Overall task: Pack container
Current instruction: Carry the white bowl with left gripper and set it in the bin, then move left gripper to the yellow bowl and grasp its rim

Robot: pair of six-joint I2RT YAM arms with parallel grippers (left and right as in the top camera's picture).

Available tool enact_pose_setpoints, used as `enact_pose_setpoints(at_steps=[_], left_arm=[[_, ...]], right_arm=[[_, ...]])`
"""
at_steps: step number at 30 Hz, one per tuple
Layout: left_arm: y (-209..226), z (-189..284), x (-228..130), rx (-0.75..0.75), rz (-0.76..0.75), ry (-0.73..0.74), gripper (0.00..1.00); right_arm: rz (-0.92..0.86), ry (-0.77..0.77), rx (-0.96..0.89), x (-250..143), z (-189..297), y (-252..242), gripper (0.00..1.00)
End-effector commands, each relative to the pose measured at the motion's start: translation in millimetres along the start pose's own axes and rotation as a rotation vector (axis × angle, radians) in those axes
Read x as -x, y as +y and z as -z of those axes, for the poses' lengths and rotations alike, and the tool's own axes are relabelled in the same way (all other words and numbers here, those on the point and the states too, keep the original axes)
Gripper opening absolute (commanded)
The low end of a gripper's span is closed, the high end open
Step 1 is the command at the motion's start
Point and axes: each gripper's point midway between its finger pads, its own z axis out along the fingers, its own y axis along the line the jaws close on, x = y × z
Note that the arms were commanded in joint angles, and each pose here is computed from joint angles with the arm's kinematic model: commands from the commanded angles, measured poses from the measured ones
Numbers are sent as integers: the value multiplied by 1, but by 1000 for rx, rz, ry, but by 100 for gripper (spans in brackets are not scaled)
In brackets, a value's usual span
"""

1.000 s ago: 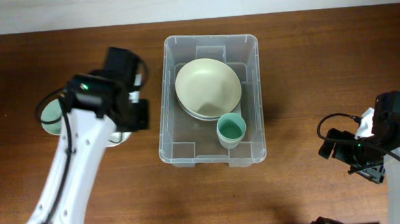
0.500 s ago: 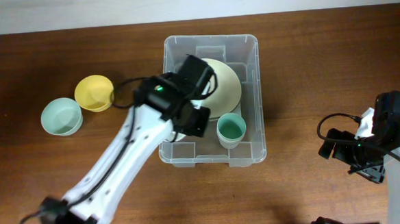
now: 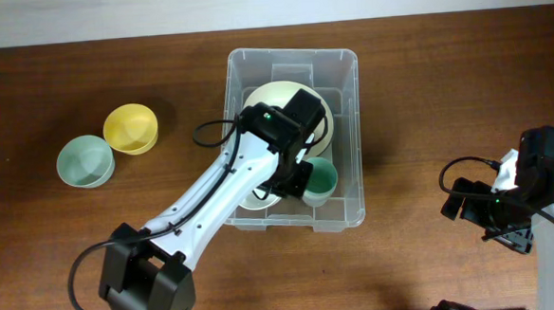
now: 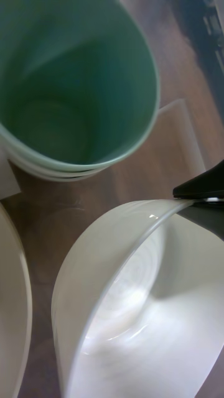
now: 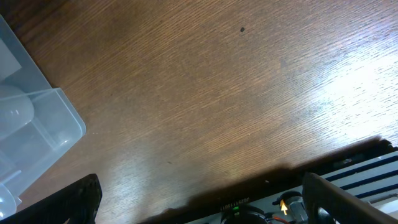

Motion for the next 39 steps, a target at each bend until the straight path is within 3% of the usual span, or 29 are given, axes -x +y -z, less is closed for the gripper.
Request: enact_pose_setpoints(at_steps=[1,2,3,4,9,12,15,18,22,29,34,39], left_arm=[[-2,1,1,-8,11,-2,5],[-2,1,1,-7,9,-3,11],[-2,1,1,-6,-2,-3,28],[0,2,1,6,-4,-6,31],[11,16,10,45,11,-40,36],[33,50,23,109,46,-105,36],[63,103,38,167,111,-223,36],[103,144,45,214,206,-327,43],[162,162,43,266,353,-379,50],[251,132,29,317,550,-285,54],[283,89,28,320,601,-173,55],[305,32,29,309,608,-39,63]], right_arm=[[15,5,6,-1,-1,2,99],[15,5,6,-1,-1,2,99],[15,5,6,-1,-1,2,99],[15,5,6,-1,-1,2,99],[15,5,6,-1,-1,2,99],[15,5,6,-1,-1,2,99],[15,5,6,-1,-1,2,99],[15,5,6,-1,-1,2,99],[15,5,6,-1,-1,2,99],[15,5,6,-1,-1,2,99],[15,5,6,-1,-1,2,99],[15,4,6,-1,-1,2,99]])
